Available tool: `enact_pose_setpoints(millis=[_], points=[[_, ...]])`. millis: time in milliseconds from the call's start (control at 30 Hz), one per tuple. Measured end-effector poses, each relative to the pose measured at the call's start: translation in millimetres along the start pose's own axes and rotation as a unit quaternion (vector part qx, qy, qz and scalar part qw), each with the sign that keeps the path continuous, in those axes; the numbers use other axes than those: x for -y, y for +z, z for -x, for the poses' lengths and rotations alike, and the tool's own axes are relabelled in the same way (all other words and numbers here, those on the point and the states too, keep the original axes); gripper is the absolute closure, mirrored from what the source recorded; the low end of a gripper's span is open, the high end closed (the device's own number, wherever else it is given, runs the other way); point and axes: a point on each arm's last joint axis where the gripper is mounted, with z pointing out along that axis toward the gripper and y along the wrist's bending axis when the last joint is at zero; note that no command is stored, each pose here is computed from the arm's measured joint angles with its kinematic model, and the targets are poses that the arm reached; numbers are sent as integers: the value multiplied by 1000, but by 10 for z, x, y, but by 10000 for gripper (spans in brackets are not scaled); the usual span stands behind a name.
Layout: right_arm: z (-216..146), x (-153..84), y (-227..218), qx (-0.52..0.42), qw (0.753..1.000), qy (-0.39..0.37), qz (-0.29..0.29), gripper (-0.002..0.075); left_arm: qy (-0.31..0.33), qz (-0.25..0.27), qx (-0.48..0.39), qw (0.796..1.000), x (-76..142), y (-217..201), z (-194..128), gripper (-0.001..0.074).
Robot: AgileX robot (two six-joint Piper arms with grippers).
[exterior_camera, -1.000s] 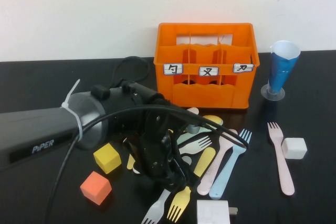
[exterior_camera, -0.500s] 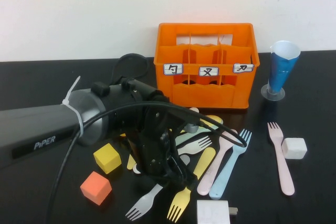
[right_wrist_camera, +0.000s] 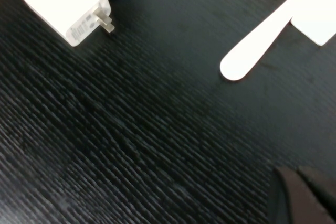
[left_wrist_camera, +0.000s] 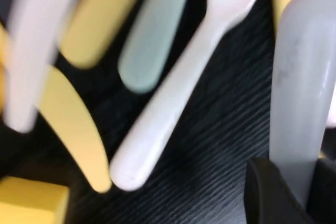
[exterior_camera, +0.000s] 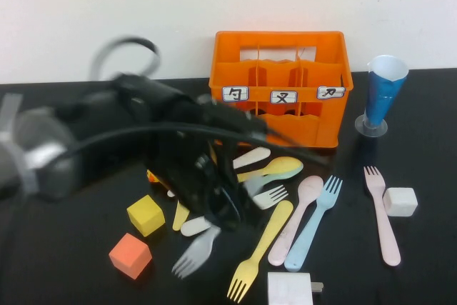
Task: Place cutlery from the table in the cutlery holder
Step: Place the fork on the box
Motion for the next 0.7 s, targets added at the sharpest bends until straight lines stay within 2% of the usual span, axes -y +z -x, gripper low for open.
enact_pose_setpoints(millis=[133,233,433,567,700], points=[[0,0,0,0,1000,-1,0,729,-28,-5,116,993,-48,-424,96,607],[0,0,0,0,1000,-1,0,729,-66,-7,232,971,-174,-683,233,607],[0,0,0,0,1000,-1,0,729,-146,-26,441,885,-437,-1015,515,607],[0,0,0,0,1000,-1,0,729,-158,-43,549,820,-496,-1041,696,607],[0,0,0,0,1000,-1,0,729,-164,-66,622,763,-501,-913,844,607]])
